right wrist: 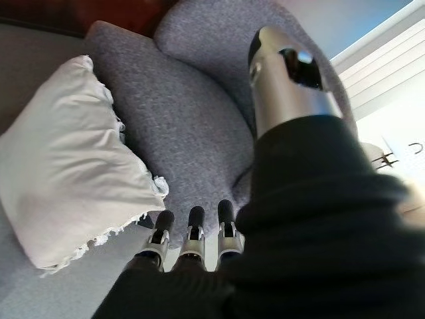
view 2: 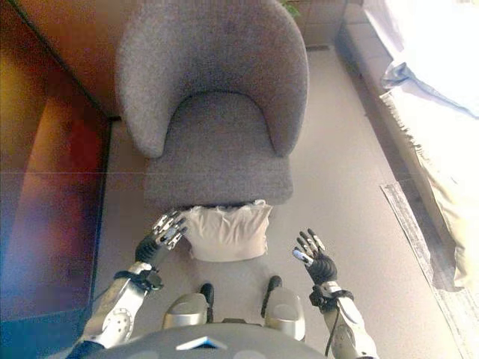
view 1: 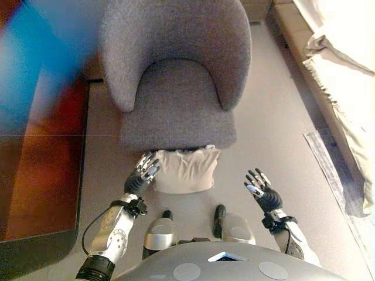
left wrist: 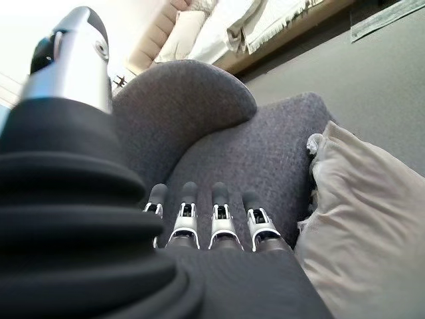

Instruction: Pick up the cushion and take it to the sofa

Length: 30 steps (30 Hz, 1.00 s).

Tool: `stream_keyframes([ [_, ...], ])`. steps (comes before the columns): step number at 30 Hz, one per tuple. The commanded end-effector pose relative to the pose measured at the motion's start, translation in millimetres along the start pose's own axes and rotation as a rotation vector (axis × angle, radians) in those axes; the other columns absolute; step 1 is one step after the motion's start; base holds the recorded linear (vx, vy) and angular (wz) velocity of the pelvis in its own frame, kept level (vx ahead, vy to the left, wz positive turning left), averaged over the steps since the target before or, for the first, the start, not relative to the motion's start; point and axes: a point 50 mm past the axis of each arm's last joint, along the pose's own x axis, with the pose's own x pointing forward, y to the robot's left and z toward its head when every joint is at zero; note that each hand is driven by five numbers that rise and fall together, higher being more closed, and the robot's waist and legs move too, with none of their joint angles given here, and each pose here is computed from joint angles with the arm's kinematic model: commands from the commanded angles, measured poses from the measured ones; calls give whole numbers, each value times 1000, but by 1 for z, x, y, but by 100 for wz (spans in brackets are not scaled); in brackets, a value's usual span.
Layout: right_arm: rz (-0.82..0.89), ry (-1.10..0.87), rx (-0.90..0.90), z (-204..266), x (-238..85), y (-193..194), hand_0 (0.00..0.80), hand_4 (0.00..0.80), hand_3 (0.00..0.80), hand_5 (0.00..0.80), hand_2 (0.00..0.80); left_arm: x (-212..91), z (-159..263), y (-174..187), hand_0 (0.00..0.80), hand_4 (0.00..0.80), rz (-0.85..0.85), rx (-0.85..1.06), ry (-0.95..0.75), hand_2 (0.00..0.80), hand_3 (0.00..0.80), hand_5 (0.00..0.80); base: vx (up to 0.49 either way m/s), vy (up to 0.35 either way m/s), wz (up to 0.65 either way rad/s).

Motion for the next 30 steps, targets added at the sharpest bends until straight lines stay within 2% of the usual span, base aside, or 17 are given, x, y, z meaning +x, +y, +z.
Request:
stream_keyframes([
  [1,67,-39,-18,3,7,19,0,0,0,0,0,-4,17,3,0,0,4,155,-42,0,0,0,16,-51,-45],
  [6,151,-38,-90,10,26,34,0,0,0,0,0,13,42,10,0,0,97,271,-115,0,0,0,-39,-202,-33],
  [10,225,-87,-118,32,49,53,0,0,0,0,0,34,77,5,0,0,94,350,-224,0,0,0,-147,-347,-18],
  [13,226,-69,-155,35,52,55,0,0,0,0,0,39,77,4,0,0,128,349,-221,0,0,0,18,-202,-11],
  [17,212,-58,-146,31,44,49,0,0,0,0,0,31,62,8,0,0,151,353,-180,0,0,0,105,-35,3],
  [23,260,-104,-71,31,37,50,0,0,0,0,0,26,39,2,0,0,63,288,-121,0,0,0,51,10,8],
  [25,341,-126,17,34,35,58,0,0,0,0,0,28,37,-5,0,0,-22,220,-105,0,0,0,38,40,10],
  [28,656,-198,447,35,28,84,0,0,0,0,0,31,32,-38,0,0,-373,-235,-67,0,0,0,23,47,11],
  [30,802,-261,590,37,28,93,0,0,0,0,0,28,30,-63,0,0,-583,-432,-81,0,0,0,-19,25,15],
])
